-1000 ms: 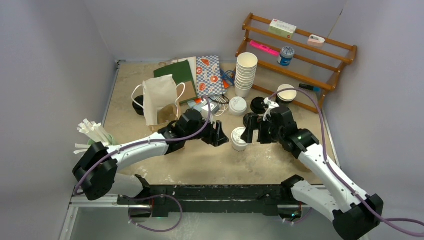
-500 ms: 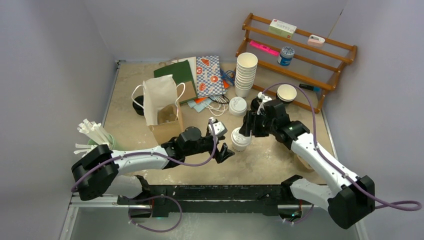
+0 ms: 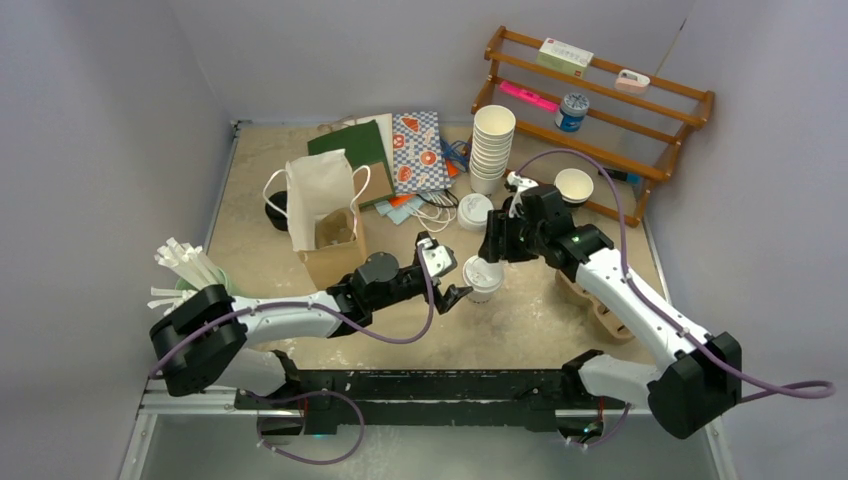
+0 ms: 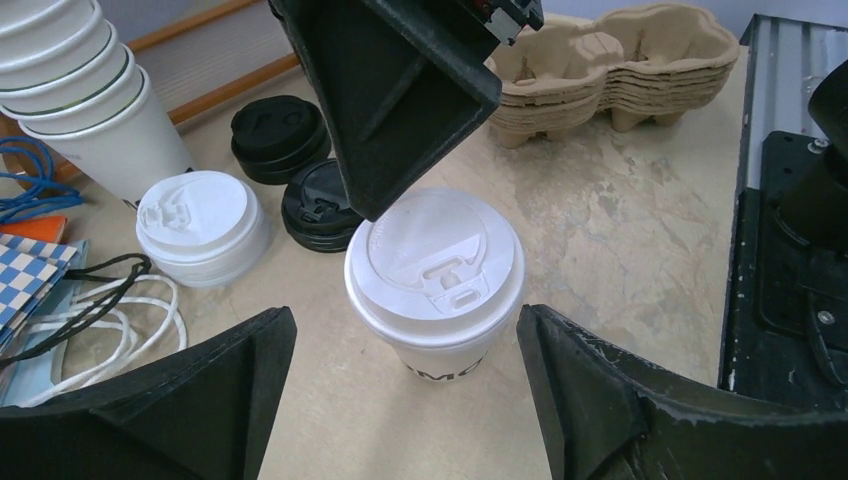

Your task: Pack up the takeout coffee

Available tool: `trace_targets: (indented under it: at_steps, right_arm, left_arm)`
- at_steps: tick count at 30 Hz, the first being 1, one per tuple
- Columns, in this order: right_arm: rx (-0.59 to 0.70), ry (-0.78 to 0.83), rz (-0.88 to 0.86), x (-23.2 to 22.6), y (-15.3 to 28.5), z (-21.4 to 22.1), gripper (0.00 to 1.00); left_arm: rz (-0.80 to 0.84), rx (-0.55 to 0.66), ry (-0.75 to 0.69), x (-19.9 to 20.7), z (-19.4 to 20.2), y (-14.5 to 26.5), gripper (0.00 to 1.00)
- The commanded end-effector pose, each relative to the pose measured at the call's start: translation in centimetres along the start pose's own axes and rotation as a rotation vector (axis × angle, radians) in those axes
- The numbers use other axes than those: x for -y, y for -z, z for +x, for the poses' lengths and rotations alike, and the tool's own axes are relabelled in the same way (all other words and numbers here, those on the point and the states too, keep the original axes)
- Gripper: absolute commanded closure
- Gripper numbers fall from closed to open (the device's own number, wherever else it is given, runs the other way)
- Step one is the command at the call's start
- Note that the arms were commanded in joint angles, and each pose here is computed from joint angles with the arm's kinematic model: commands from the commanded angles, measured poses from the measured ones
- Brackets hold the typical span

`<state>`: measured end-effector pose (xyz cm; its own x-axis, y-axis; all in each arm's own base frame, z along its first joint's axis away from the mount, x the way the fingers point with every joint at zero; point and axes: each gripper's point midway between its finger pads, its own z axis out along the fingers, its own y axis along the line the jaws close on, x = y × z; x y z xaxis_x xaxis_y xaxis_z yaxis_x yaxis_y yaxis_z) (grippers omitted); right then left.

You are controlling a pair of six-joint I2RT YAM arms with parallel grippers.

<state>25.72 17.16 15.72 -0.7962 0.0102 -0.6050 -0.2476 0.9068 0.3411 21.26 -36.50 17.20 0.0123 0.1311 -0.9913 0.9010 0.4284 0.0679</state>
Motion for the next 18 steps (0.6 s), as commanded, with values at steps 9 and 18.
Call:
trace_targets:
  at_steps: [9, 18]
  right_arm:
    - [-0.066, 0.114, 0.045, -0.2, 0.5, -0.2, 0.37]
    - [-0.126, 0.126, 0.063, 0.0, -0.8, 0.7, 0.38]
  left_arm:
    - [0.021, 0.088, -0.134, 0.4, -1.6, -1.9, 0.09]
    - [0.022, 0.064, -0.139, 0.5, -1.0, -3.5, 0.08]
